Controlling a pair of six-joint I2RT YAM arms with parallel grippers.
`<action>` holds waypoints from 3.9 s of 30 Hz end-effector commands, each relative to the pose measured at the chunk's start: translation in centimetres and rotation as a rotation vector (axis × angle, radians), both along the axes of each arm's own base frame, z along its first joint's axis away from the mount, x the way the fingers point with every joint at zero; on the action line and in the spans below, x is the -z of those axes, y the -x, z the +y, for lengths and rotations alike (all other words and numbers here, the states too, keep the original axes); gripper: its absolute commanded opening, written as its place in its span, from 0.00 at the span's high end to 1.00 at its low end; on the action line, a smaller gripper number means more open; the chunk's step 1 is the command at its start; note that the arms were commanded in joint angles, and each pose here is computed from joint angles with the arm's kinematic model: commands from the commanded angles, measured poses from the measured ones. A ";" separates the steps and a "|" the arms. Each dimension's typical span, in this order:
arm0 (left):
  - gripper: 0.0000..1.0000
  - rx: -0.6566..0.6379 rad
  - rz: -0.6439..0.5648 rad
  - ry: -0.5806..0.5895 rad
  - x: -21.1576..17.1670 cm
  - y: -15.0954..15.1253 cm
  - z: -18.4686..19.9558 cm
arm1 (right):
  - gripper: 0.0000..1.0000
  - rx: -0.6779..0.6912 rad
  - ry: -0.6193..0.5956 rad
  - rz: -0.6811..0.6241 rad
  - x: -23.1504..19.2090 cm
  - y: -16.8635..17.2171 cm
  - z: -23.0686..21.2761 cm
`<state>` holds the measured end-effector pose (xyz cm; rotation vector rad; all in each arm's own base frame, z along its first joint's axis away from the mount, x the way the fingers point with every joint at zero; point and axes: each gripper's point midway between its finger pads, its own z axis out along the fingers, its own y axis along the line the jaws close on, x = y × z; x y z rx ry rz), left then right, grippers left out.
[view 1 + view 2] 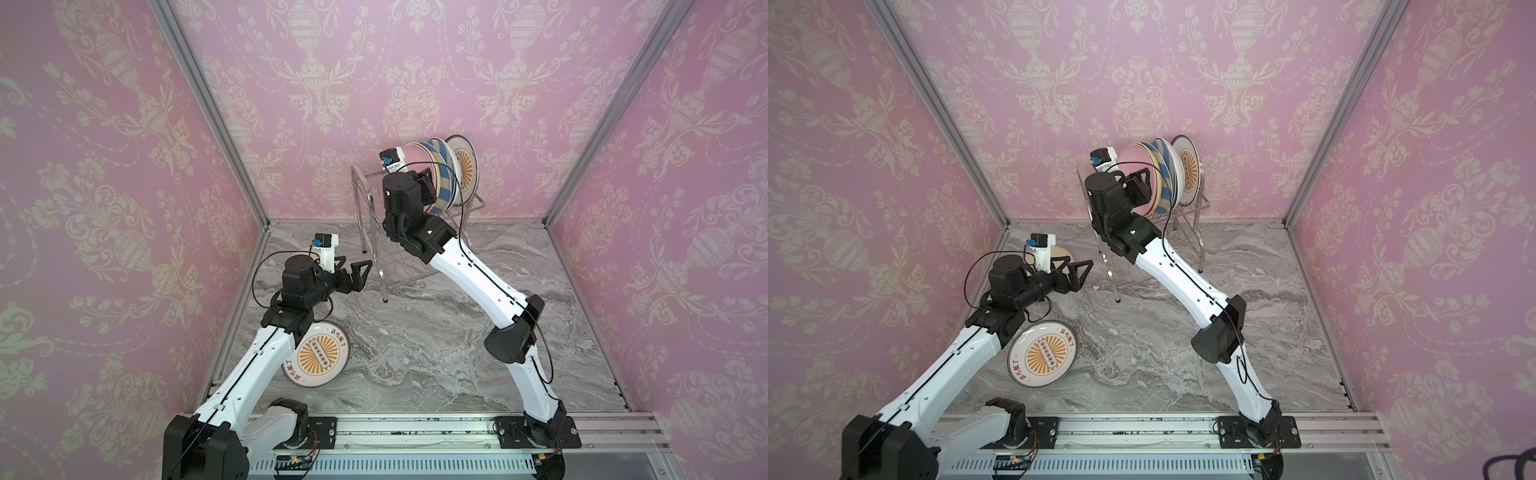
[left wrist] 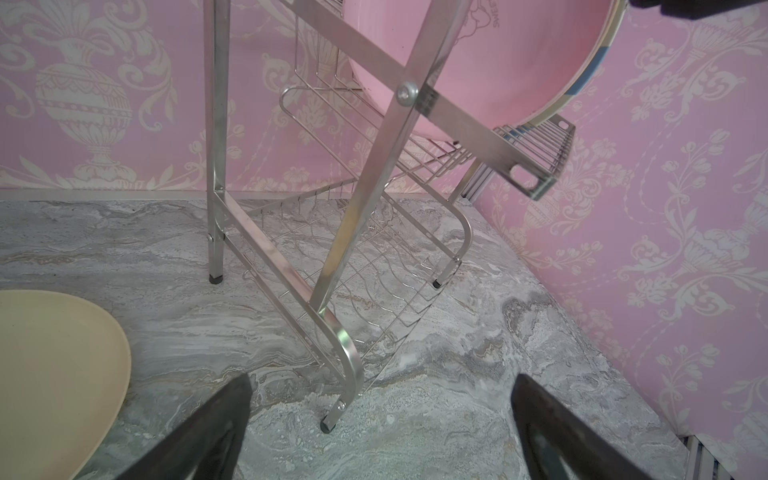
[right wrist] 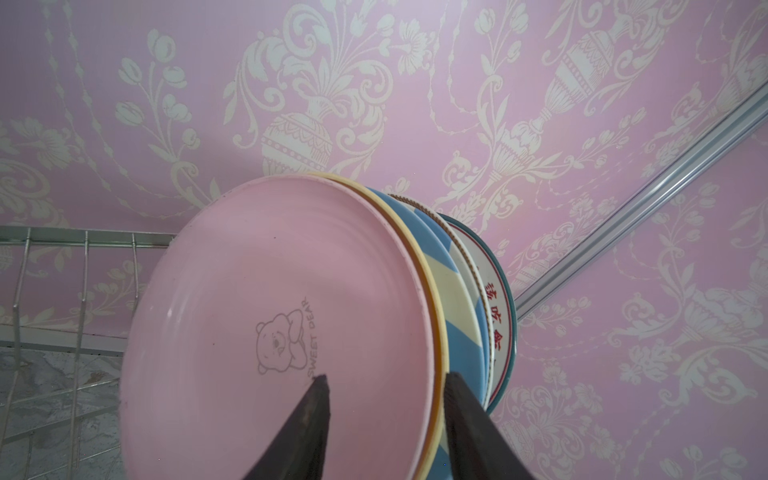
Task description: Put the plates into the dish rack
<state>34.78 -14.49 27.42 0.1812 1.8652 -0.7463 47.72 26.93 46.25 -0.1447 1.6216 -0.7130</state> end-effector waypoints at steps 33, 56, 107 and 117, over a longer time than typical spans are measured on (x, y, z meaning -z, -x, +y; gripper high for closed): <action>0.01 -0.074 -0.020 -0.053 -1.7 -0.4 1.6 | 0.46 -0.326 -0.649 0.329 4.6 4.6 -4.0; 0.01 -0.085 -0.022 -0.075 -1.0 -0.2 2.0 | 0.44 -0.332 -0.797 0.434 8.9 1.3 -2.4; 0.01 -0.067 -0.032 -0.035 -1.7 -0.3 1.7 | 0.37 -0.438 -0.880 0.420 5.1 4.9 -2.4; 0.01 -0.094 -0.073 -0.043 -4.1 -0.5 2.3 | 0.36 -0.446 -0.785 0.349 4.8 -0.8 0.1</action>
